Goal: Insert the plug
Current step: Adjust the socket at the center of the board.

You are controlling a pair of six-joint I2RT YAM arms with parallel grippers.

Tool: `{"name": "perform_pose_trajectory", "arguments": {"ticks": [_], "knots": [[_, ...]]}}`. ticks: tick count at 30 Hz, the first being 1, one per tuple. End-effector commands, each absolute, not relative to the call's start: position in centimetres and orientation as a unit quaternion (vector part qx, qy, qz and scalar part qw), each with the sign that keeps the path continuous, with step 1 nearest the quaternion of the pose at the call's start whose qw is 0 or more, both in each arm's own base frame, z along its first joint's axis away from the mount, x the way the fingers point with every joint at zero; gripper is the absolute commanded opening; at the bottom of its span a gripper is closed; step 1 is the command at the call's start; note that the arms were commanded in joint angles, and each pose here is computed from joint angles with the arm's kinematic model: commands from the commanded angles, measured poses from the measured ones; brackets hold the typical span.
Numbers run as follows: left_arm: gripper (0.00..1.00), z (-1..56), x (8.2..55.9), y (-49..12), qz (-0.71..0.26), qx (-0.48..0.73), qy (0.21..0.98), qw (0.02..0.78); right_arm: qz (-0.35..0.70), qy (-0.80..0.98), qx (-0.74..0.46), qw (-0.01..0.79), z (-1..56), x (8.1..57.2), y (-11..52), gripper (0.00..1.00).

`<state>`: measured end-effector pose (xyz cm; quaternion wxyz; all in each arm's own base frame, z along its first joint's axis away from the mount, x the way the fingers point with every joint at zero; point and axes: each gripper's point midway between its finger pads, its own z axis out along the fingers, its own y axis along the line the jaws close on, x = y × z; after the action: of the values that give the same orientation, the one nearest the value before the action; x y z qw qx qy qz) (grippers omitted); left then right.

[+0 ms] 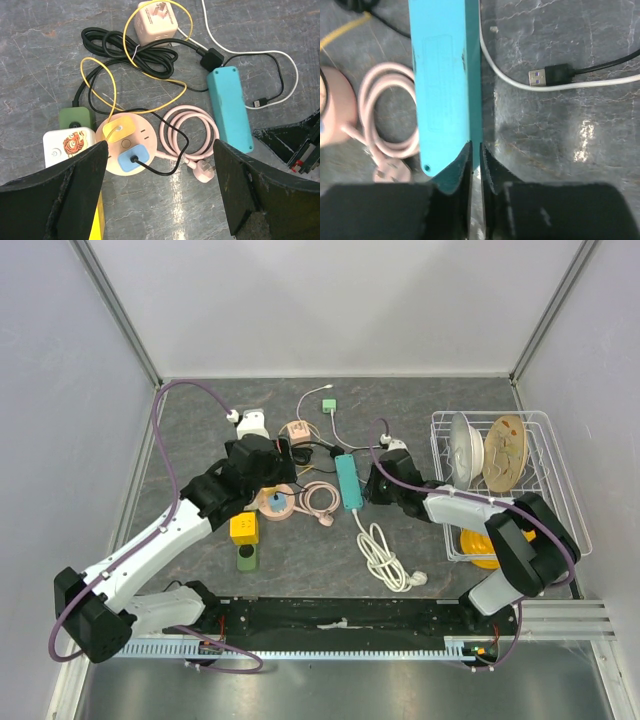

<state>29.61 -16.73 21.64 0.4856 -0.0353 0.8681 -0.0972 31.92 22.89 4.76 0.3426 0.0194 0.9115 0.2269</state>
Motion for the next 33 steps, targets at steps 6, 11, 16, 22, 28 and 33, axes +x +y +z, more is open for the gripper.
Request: {"name": "perform_pose_trajectory", "arguments": {"ticks": [6,11,16,22,28,33], "knots": [[0.91,20.7,29.0,-19.6,-0.169,-0.025,0.877,0.449,0.125,0.929,-0.068,0.342,4.8,29.5,21.0,0.08],[0.91,20.3,28.9,-20.8,-0.184,-0.017,0.885,0.427,0.174,0.914,-0.074,0.359,6.4,28.8,22.2,0.41],[0.91,20.3,29.3,-20.4,-0.164,-0.022,0.891,0.423,0.205,0.897,-0.121,0.373,8.0,27.6,24.6,0.51],[0.91,21.1,29.2,-19.4,-0.153,-0.037,0.886,0.436,0.149,0.912,-0.127,0.36,5.4,26.5,25.0,0.57],[0.91,21.1,28.9,-18.2,-0.145,-0.043,0.884,0.442,0.104,0.918,-0.156,0.35,2.8,25.8,25.6,0.53],[0.91,21.1,28.7,-18.3,-0.156,-0.045,0.883,0.44,0.099,0.912,-0.172,0.36,3.0,26.5,27.0,0.38]]}}
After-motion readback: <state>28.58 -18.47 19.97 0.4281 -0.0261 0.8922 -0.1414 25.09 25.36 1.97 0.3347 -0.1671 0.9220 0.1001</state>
